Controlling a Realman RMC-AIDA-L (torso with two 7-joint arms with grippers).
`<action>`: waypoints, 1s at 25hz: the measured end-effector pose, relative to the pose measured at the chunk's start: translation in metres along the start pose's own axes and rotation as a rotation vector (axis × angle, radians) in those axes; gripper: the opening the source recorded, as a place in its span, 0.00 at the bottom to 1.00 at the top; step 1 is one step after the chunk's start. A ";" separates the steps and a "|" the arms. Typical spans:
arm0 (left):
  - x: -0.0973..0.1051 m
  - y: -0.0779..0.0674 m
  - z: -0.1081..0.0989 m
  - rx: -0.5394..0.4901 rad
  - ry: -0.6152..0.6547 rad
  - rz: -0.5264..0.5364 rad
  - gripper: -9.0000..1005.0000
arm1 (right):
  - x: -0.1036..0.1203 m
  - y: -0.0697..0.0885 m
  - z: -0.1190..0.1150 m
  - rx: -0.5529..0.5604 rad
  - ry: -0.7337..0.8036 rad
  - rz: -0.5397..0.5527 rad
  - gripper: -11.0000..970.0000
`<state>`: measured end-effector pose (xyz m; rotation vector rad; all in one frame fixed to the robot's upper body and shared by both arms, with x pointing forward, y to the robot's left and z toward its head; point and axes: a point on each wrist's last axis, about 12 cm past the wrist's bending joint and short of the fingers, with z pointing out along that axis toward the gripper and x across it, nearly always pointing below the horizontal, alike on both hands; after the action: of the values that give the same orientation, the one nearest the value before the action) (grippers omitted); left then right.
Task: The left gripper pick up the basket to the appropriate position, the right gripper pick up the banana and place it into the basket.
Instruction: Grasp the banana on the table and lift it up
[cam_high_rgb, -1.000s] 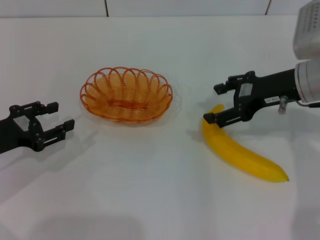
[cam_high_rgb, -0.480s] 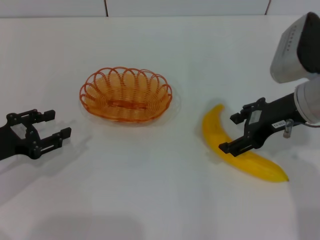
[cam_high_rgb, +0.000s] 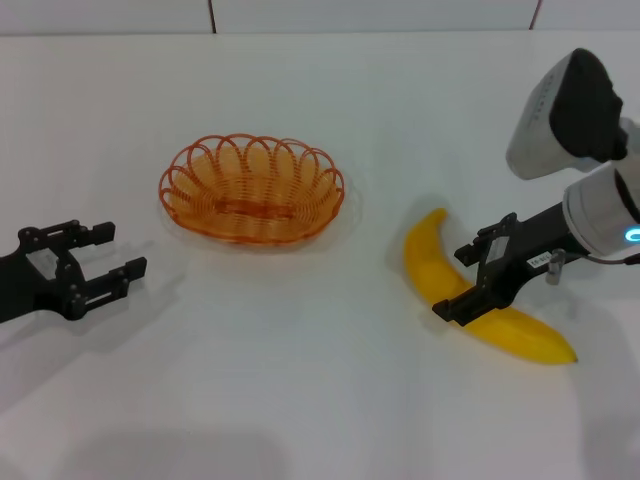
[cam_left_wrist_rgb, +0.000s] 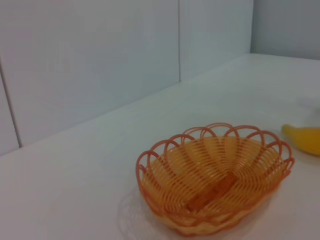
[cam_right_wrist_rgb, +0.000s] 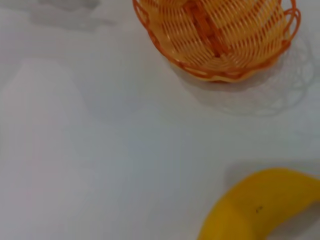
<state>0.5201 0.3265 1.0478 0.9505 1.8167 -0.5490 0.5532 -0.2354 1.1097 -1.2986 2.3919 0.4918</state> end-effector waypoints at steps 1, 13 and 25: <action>0.000 0.000 0.000 0.001 0.000 0.000 0.62 | 0.000 -0.001 0.002 0.002 0.004 0.003 0.91; 0.001 -0.001 0.001 0.004 0.001 -0.006 0.62 | -0.001 -0.006 0.009 0.009 0.022 0.009 0.90; 0.001 0.000 0.001 0.003 0.002 -0.005 0.62 | -0.030 -0.005 -0.021 0.090 -0.086 -0.080 0.51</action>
<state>0.5206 0.3255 1.0467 0.9492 1.8207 -0.5549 0.5698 -0.2260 1.1416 -1.3011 2.2553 0.4039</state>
